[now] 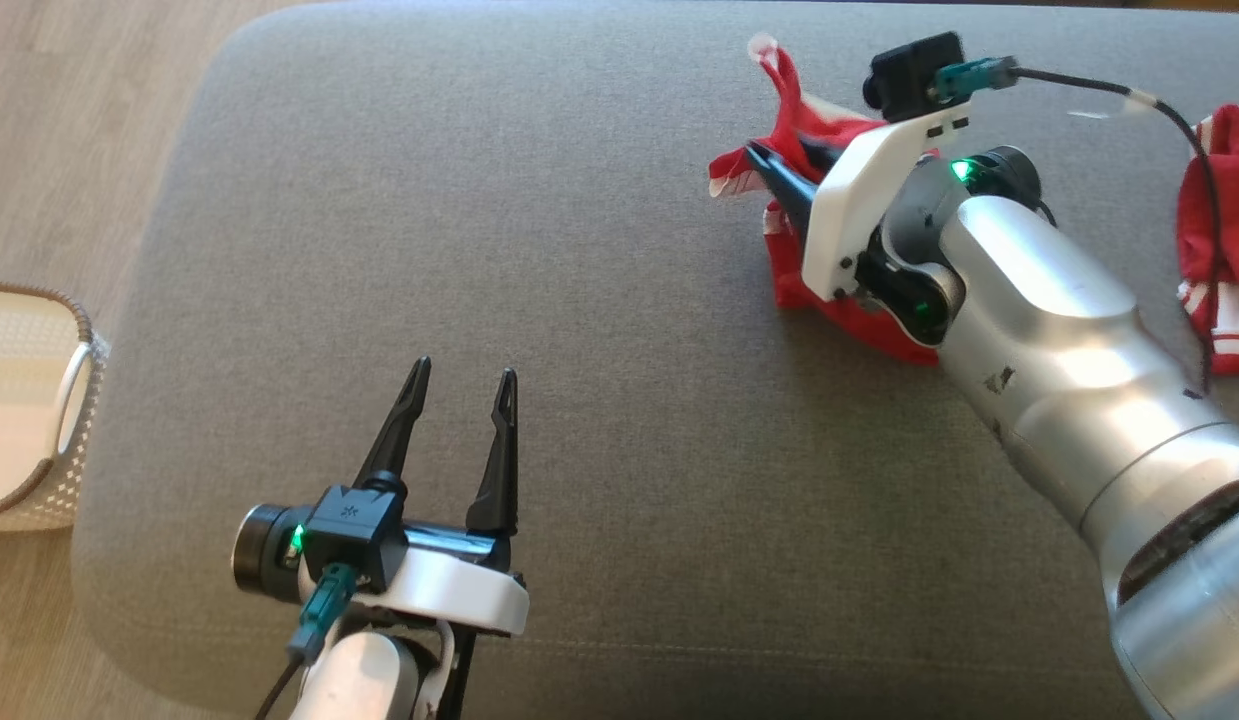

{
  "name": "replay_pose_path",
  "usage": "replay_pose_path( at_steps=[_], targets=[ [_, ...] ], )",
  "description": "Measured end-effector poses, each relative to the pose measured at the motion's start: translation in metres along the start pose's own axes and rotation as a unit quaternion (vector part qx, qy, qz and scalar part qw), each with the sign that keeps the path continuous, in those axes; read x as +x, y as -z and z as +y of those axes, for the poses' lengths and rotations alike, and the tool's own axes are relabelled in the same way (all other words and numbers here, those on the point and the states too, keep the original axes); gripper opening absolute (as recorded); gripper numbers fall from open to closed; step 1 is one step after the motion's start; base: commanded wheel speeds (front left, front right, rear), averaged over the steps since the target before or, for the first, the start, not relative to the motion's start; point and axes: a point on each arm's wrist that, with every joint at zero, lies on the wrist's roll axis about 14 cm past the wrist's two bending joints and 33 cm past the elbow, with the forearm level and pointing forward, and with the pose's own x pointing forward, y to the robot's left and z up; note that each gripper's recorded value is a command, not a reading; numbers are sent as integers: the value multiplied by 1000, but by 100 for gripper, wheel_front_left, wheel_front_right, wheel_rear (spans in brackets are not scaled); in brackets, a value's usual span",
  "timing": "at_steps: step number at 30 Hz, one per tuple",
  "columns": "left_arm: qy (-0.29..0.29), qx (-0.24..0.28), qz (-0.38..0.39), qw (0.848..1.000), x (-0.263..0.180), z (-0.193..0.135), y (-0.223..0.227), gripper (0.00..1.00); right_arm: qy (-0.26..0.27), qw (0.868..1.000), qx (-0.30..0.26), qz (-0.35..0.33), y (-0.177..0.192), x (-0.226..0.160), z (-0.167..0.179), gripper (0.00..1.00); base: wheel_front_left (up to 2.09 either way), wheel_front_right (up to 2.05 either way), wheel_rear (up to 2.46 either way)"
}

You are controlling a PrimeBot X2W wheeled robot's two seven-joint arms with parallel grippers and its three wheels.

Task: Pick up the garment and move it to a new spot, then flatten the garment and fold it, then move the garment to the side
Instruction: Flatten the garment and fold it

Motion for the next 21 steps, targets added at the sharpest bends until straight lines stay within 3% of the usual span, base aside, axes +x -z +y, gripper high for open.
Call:
replay_pose_path(
  at_steps=[3, 6, 11, 15, 16, 17, 21],
  targets=[
    [4, -1, 0, 1000, 1, -3, 0, 100, -9, 998, 43, -51, -18, -4, 4, 100, 0, 0, 0],
    [8, -4, 4, 1000, 0, -7, 3, 100, 1, 994, 49, -102, -39, -13, -8, 100, 0, 0, 0],
    [12, -5, 2, 1000, 2, -9, 2, 100, 84, 984, 12, -156, -54, -45, -80, 100, 0, 0, 0],
    [13, -5, 1, 1000, 3, -10, 2, 100, 119, 979, -17, -163, -55, -60, -108, 100, 0, 0, 0],
    [13, -5, 0, 1000, 3, -10, 1, 100, 123, 979, -21, -163, -54, -61, -111, 78, 0, 0, 0],
    [13, -5, 0, 1000, 3, -10, 1, 100, 124, 979, -23, -163, -53, -61, -112, 0, 0, 0, 0],
    [11, -5, 1, 1000, 0, -9, 1, 100, 107, 981, -24, -159, -41, -52, -98, 0, 0, 0, 0]
  ],
)
